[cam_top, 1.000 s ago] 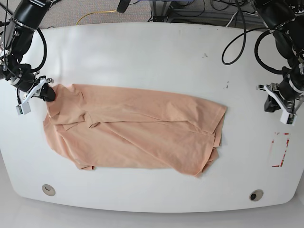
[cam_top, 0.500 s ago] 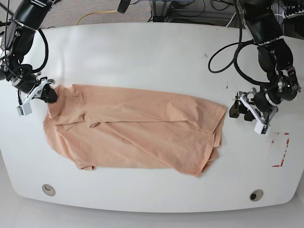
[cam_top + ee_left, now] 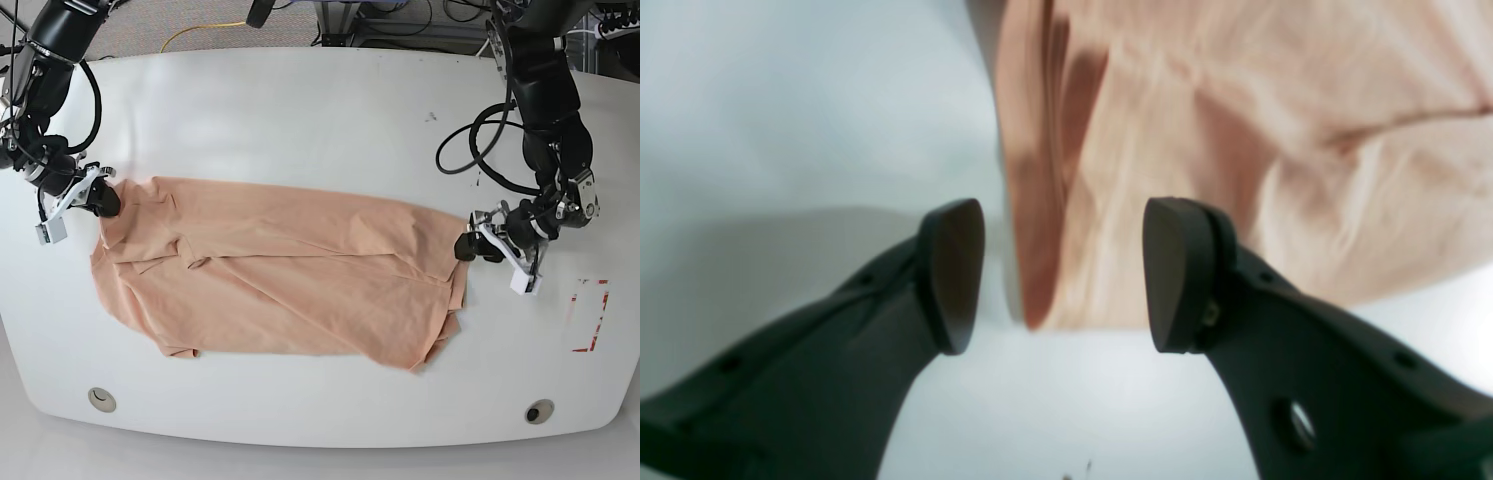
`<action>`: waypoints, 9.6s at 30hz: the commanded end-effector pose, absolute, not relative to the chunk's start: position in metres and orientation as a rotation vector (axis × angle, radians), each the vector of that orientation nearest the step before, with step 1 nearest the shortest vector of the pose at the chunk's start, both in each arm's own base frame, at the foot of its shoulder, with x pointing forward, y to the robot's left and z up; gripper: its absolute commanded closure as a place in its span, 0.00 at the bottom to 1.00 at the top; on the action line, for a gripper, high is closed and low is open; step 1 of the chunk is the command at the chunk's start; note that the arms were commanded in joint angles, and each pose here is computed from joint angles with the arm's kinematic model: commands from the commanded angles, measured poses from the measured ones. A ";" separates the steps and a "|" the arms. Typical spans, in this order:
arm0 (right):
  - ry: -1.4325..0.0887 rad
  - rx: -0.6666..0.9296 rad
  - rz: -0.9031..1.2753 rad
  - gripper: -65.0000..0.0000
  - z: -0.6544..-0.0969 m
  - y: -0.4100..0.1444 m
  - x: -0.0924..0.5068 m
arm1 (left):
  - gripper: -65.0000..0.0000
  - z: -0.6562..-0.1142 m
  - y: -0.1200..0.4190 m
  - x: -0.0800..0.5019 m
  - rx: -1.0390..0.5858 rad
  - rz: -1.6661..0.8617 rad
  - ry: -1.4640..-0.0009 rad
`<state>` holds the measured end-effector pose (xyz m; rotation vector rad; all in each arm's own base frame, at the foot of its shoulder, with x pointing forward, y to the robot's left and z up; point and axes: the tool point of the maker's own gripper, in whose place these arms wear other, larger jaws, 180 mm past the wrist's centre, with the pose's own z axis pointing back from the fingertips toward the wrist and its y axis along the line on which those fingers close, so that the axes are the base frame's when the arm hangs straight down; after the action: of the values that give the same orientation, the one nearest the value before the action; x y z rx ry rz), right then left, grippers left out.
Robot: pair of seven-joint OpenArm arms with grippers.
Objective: Fold the T-shirt properly
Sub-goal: 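Move the left gripper to the shirt edge and grasp it, then pull the grasped shirt edge taut between both grippers, then lift the shirt with both grippers and swing it upward, then lower the shirt and drag it across the table with both grippers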
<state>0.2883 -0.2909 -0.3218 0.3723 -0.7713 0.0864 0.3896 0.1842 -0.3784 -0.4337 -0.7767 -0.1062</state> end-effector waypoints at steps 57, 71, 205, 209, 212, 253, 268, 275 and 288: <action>-0.971 0.333 0.144 1.00 -0.253 -0.302 0.340 | 1.00 -0.263 0.267 0.362 -0.065 -0.268 -0.860; -1.077 0.267 0.245 1.00 -0.194 -0.307 0.374 | 1.00 -0.194 0.249 0.384 0.026 -0.361 -1.030; -1.231 0.006 0.669 1.00 0.046 -0.260 0.486 | 1.00 0.167 0.276 0.443 -0.078 -0.333 -1.791; -1.232 0.001 0.663 1.00 0.046 -0.263 0.485 | 1.00 0.142 0.274 0.447 -0.063 -0.339 -1.749; -1.231 -0.009 0.654 1.00 0.047 -0.269 0.483 | 1.00 0.124 0.271 0.444 -0.030 -0.354 -1.725; -1.104 0.046 0.418 1.00 -0.105 -0.336 0.392 | 1.00 -0.119 0.237 0.399 -0.148 -0.425 -1.276; -0.952 0.152 0.406 1.00 -0.201 -0.303 0.316 | 1.00 -0.212 0.247 0.318 -0.187 -0.377 -1.007; -0.868 0.184 0.405 1.00 -0.232 -0.292 0.291 | 1.00 -0.237 0.249 0.295 -0.206 -0.355 -0.929; -0.928 0.102 0.480 1.00 -0.190 -0.298 0.346 | 1.00 -0.176 0.241 0.345 -0.157 -0.414 -1.103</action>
<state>0.3347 -0.2881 -0.2180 0.1398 -0.8588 0.4726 0.3368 0.2369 -0.1939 -0.2024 -1.0584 -0.3947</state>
